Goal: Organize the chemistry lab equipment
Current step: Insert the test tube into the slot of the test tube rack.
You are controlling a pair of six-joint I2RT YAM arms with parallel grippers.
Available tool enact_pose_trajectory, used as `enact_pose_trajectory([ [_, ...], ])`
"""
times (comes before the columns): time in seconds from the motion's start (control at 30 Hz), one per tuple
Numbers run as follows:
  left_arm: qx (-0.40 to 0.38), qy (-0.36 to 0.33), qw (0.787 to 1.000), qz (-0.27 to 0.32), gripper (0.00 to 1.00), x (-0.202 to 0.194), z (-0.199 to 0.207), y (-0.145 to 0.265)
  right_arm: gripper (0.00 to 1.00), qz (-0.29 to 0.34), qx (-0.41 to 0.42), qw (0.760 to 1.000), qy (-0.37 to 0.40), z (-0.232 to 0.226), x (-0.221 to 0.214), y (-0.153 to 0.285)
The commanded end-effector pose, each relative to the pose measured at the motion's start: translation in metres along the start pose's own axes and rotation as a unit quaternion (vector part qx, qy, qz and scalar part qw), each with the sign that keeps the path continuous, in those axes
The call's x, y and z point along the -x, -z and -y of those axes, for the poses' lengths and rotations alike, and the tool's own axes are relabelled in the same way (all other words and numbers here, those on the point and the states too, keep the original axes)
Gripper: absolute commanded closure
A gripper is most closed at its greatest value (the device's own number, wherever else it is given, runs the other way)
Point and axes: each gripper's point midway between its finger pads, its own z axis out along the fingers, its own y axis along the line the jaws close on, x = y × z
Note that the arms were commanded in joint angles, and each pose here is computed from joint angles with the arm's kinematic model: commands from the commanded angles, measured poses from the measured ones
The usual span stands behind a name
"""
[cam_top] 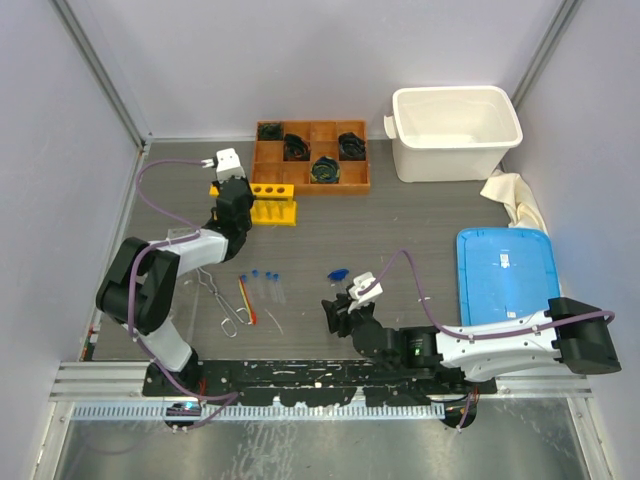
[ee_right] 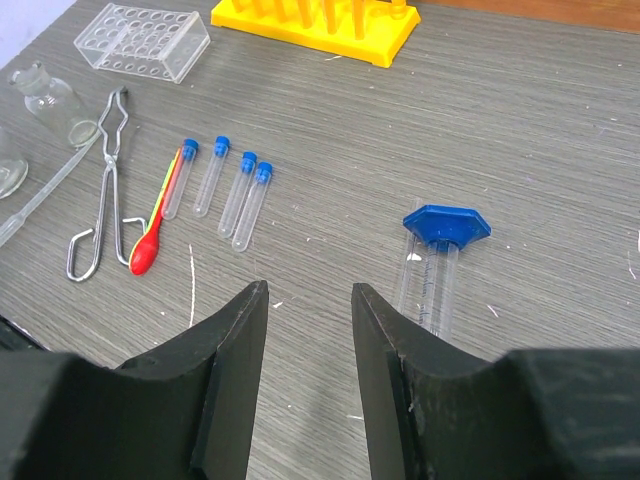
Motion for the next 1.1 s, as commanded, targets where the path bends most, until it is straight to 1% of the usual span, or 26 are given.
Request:
enact_pose_trajectory([
  [0.0,-0.005,0.023,0.999,0.034,1.00,0.029,0.006,-0.001,0.55,0.017,-0.012,0.999,-0.025,0.001,0.009,-0.002],
  [0.4,-0.004,0.011,0.999,0.041,1.00,0.034,0.005,-0.002,0.55,0.017,-0.007,0.999,-0.031,0.001,0.009,-0.001],
  [0.6,-0.012,0.017,0.999,0.048,1.00,0.047,0.009,-0.001,0.55,0.017,-0.010,0.999,-0.034,0.003,0.007,-0.001],
  [0.87,-0.012,0.020,0.998,0.058,1.00,0.062,0.006,0.007,0.55,0.014,-0.009,0.999,-0.032,0.000,0.005,-0.003],
  [1.07,-0.009,0.010,0.999,0.053,1.00,0.054,0.005,0.005,0.55,0.015,-0.007,0.999,-0.033,0.001,0.006,-0.002],
])
